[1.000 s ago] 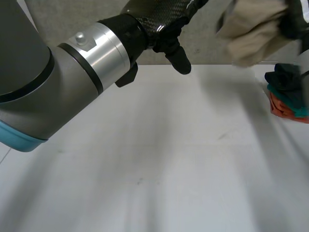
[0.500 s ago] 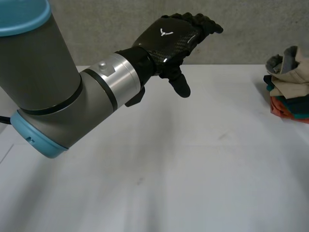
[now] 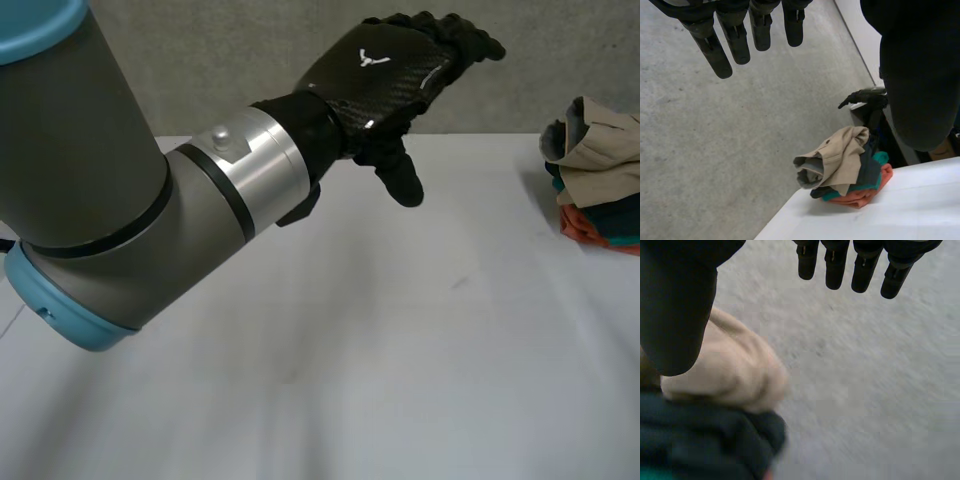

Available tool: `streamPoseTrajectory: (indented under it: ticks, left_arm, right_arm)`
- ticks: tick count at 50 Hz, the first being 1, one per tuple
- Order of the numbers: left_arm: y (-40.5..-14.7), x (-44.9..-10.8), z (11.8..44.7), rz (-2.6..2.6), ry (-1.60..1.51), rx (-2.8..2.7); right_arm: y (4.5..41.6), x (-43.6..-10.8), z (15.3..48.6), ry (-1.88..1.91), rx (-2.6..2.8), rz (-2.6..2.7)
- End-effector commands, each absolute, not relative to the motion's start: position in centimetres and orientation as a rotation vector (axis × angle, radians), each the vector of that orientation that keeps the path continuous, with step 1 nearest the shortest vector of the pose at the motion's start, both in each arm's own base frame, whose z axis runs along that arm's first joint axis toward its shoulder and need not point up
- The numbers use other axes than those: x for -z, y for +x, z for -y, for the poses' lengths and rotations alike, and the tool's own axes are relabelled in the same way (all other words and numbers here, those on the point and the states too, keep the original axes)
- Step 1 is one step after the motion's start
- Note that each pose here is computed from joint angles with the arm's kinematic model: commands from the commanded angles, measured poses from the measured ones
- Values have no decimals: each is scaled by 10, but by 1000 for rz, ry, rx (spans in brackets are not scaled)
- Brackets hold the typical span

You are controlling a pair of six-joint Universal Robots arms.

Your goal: Fold the laundry.

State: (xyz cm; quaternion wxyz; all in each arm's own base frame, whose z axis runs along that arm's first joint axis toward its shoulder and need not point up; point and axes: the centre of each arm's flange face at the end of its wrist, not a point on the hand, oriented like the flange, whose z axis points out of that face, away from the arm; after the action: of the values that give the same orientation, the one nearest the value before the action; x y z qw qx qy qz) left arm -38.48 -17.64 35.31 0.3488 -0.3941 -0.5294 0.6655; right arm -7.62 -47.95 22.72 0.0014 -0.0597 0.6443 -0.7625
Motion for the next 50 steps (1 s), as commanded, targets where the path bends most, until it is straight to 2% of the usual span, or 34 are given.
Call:
streamPoseTrajectory:
  ticks: [1, 5, 8, 12, 13, 16, 19, 20, 21, 23, 24, 27, 30, 31, 34, 35, 38, 39, 43, 50]
  left_arm:
    - [-388, -351, 169, 1363, -1032, -1703]
    - [-388, -357, 165, 1339, -1030, -1714]
    - [-388, -364, 165, 1315, -1022, -1736]
    - [-385, -380, 166, 1260, -995, -1799]
    - [-382, -388, 168, 1251, -975, -1830]
    - [-375, -402, 172, 1252, -927, -1897]
    - [-356, -414, 196, 1312, -839, -2020]
    - [-347, -415, 207, 1345, -817, -2059]
    - [-326, -414, 233, 1438, -784, -2129]
    - [-305, -409, 254, 1552, -778, -2189]
    - [-294, -404, 265, 1623, -791, -2219]
    - [-264, -384, 294, 1813, -909, -2299]
    - [-243, -348, 325, 1988, -1114, -2321]
    - [-232, -328, 343, 2065, -1214, -2317]
    - [-214, -304, 370, 2159, -1296, -2334]
    - [-199, -284, 391, 2225, -1321, -2333]
    - [-182, -252, 419, 2281, -1329, -2332]
    - [-171, -234, 438, 2298, -1311, -2361]
    - [-153, -194, 478, 2275, -1285, -2450]
    - [-126, -130, 515, 2261, -1308, -2431]
  right_arm:
    - [-130, -257, 432, -200, 2471, -2468]
    - [-149, -277, 419, -199, 2584, -2695]
    - [-147, -289, 419, -210, 2676, -2729]
    - [-83, -331, 425, -368, 2891, -2419]
    - [-55, -345, 423, -409, 2957, -2267]
    - [-15, -356, 416, -461, 3008, -2056]
    - [44, -366, 395, -576, 3023, -1773]
    - [77, -364, 382, -659, 2974, -1662]
    - [93, -359, 376, -699, 2939, -1621]
    - [122, -348, 362, -780, 2853, -1573]
    - [149, -331, 348, -839, 2744, -1567]
    - [194, -297, 317, -942, 2528, -1605]
    - [219, -273, 293, -1040, 2378, -1654]
    - [232, -255, 279, -1111, 2274, -1705]
    - [247, -217, 262, -1224, 2082, -1814]
    - [249, -208, 259, -1247, 2042, -1842]
    - [250, -183, 252, -1305, 1944, -1934]
    - [250, -178, 252, -1313, 1929, -1954]
    - [246, -165, 249, -1328, 1890, -2014]
    - [240, -153, 241, -1321, 1834, -2053]
